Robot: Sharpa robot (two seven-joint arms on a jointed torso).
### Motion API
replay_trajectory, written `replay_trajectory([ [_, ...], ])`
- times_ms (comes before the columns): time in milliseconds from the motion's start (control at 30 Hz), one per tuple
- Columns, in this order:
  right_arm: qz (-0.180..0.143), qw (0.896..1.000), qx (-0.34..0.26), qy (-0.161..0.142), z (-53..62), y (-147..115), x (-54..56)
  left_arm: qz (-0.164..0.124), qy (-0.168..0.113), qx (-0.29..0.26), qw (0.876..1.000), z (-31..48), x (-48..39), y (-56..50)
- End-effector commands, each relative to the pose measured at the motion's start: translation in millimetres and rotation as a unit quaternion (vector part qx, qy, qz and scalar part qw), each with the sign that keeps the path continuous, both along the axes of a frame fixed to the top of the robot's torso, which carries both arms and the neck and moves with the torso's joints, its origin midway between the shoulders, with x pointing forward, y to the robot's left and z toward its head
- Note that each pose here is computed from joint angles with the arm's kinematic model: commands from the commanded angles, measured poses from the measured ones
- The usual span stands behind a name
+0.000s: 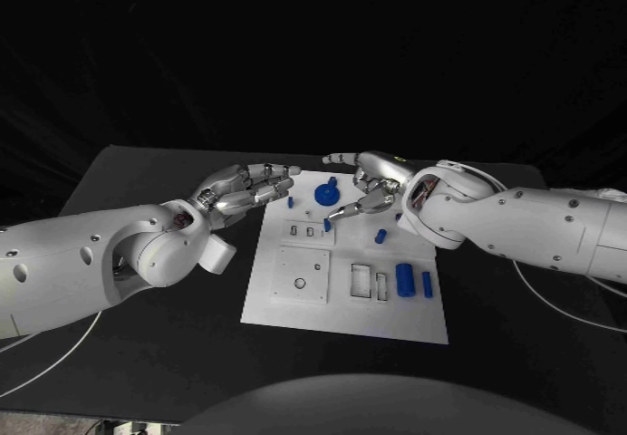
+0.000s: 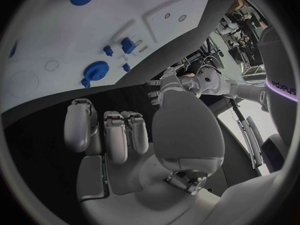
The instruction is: Assemble the parts on the task board
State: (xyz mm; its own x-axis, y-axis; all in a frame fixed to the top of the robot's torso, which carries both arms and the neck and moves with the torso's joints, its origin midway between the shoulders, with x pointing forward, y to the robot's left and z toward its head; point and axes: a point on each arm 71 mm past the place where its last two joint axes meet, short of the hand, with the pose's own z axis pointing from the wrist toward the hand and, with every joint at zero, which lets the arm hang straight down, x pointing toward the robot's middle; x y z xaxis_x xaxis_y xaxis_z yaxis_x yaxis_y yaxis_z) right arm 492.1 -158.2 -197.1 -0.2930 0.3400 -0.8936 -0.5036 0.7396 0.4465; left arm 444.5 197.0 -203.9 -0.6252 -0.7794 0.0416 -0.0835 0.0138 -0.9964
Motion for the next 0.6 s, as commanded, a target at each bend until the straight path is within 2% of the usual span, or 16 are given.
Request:
replay_trajectory([
  [33, 0.022, 0.999, 0.03, -0.021, 16.7, -9.1, -1.5, 0.006, -0.014, -0.005, 1.0, 2.1, 0.1, 0.0],
  [133, 0.024, 0.998, 0.035, -0.044, 31.4, -24.7, -0.3, 0.02, -0.038, 0.0, 0.999, 4.6, 1.2, 2.2],
  [300, 0.032, 0.987, 0.015, -0.156, 63.6, -60.9, -1.9, 0.055, -0.103, 0.052, 0.992, 12.0, 5.0, 6.7],
  [367, 0.027, 0.983, 0.008, -0.184, 74.8, -72.2, -2.9, 0.06, -0.122, 0.089, 0.987, 18.8, 10.5, 7.2],
  [433, 0.017, 0.98, 0.0, -0.198, 84.2, -82.8, -5.5, 0.051, -0.136, 0.141, 0.979, 27.7, 18.3, 5.7],
  [533, 0.005, 0.98, -0.007, -0.197, 89.4, -90.2, -9.6, 0.022, -0.144, 0.227, 0.963, 41.5, 30.2, 0.5],
  [600, -0.003, 0.982, -0.011, -0.187, 90.2, -92.9, -12.3, -0.007, -0.139, 0.303, 0.943, 51.9, 39.7, -5.8],
])
